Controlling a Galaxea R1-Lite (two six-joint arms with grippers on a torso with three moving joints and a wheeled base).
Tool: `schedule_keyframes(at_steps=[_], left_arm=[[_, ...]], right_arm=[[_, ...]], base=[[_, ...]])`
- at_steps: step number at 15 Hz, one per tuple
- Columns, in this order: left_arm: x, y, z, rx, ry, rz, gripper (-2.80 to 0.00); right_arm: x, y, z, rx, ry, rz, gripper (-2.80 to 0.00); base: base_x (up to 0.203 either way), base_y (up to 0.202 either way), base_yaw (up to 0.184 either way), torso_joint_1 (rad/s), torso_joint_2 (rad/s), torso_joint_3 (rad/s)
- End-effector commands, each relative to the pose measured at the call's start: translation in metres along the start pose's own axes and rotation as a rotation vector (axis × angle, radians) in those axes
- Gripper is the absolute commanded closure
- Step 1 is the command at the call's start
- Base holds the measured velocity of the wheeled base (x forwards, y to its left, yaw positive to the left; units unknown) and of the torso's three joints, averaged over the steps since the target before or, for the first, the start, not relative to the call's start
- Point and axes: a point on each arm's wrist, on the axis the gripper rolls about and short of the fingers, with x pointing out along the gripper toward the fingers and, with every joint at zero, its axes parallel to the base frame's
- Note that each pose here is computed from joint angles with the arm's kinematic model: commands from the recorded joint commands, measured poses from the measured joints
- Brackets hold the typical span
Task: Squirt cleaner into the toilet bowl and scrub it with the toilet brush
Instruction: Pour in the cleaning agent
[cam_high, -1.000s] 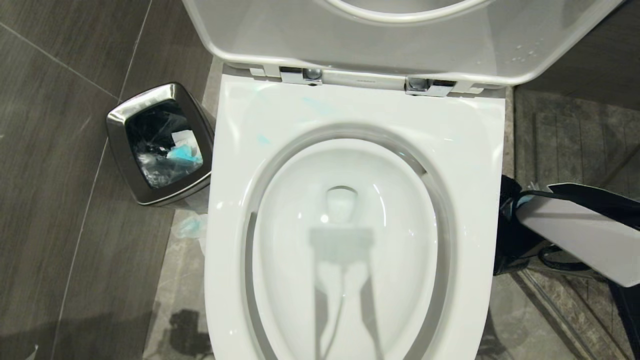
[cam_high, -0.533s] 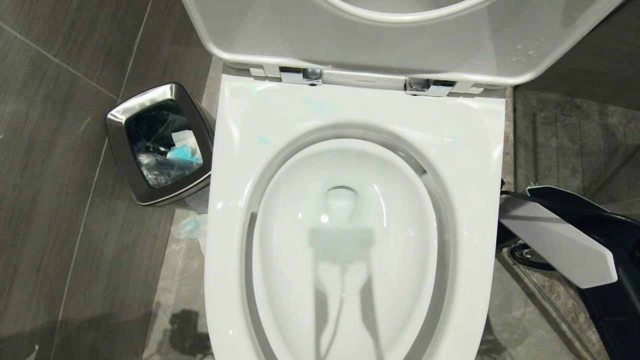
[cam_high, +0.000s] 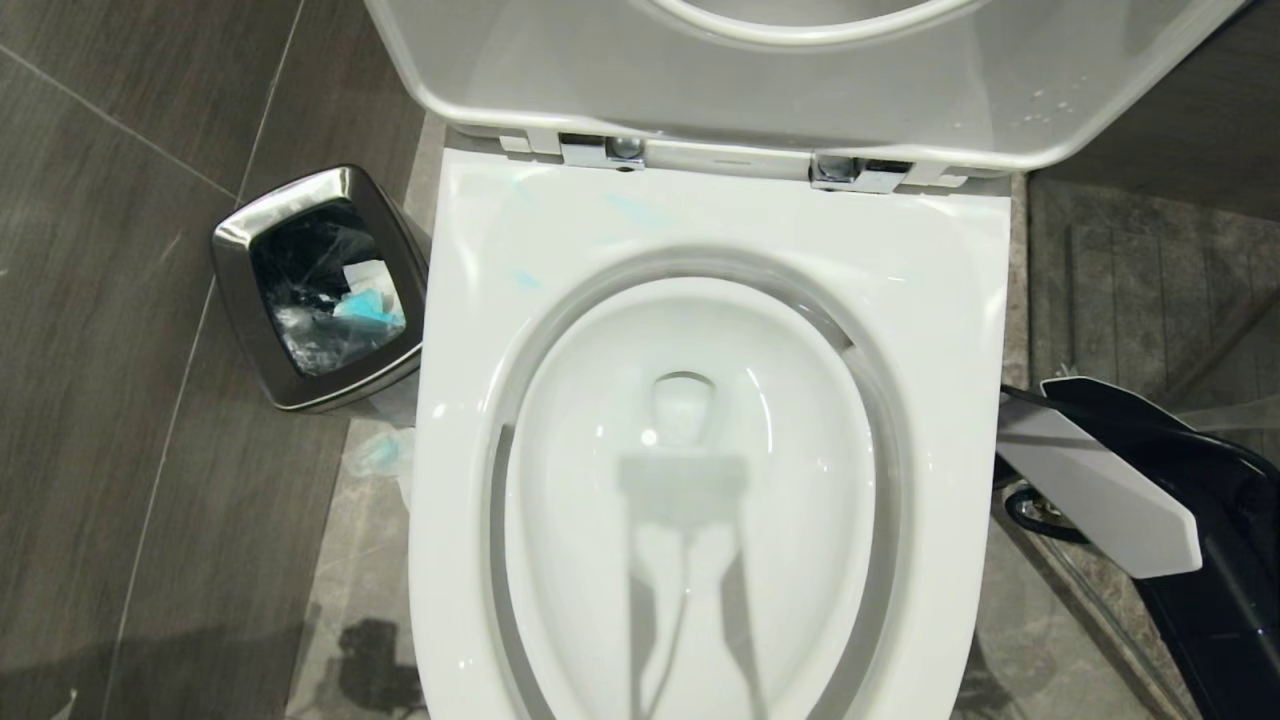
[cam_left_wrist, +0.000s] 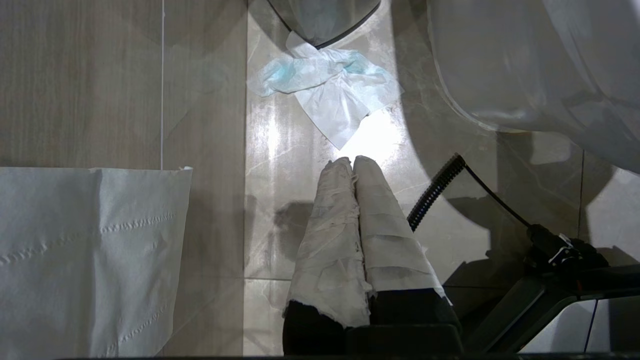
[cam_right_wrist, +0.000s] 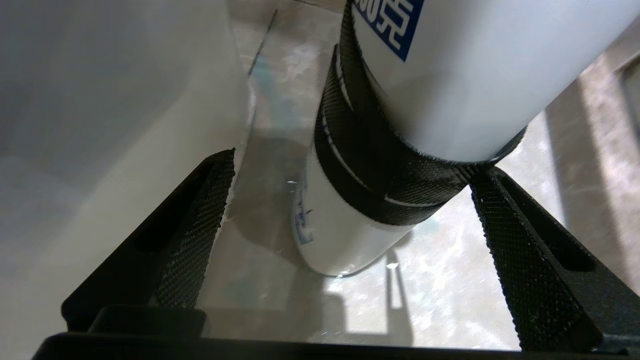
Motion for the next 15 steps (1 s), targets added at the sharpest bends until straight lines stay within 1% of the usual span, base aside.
schedule_keyframes(at_steps=[1,3,4,6,10,15], left_arm=[[0.000,0.000,0.000,-0.001,0.002,0.000,0.00],[0.000,0.000,0.000,0.001,0.002,0.000,0.00],[0.000,0.000,0.000,0.001,0.002,0.000,0.00],[0.000,0.000,0.000,-0.001,0.002,0.000,0.00],[0.000,0.000,0.000,-0.001,0.002,0.000,0.00],[0.000,0.000,0.000,0.001,0.002,0.000,0.00]], right_arm=[[0.005,-0.007,0.004,-0.018,-0.031,-0.022,-2.80],[0.010,-0.011,0.007,-0.023,-0.052,-0.033,-2.80],[0.011,-0.014,0.006,-0.035,-0.056,-0.041,-2.80],[0.011,-0.015,0.003,-0.033,-0.054,-0.042,-2.80],[0.012,-0.012,-0.008,-0.030,-0.058,-0.042,-2.80],[0.020,-0.008,-0.014,-0.019,-0.118,-0.053,-2.80]], base=[[0.000,0.000,0.000,0.000,0.00,0.000],[0.000,0.000,0.000,0.000,0.00,0.000],[0.000,0.000,0.000,0.000,0.00,0.000],[0.000,0.000,0.000,0.000,0.00,0.000],[0.000,0.000,0.000,0.000,0.00,0.000],[0.000,0.000,0.000,0.000,0.00,0.000]])
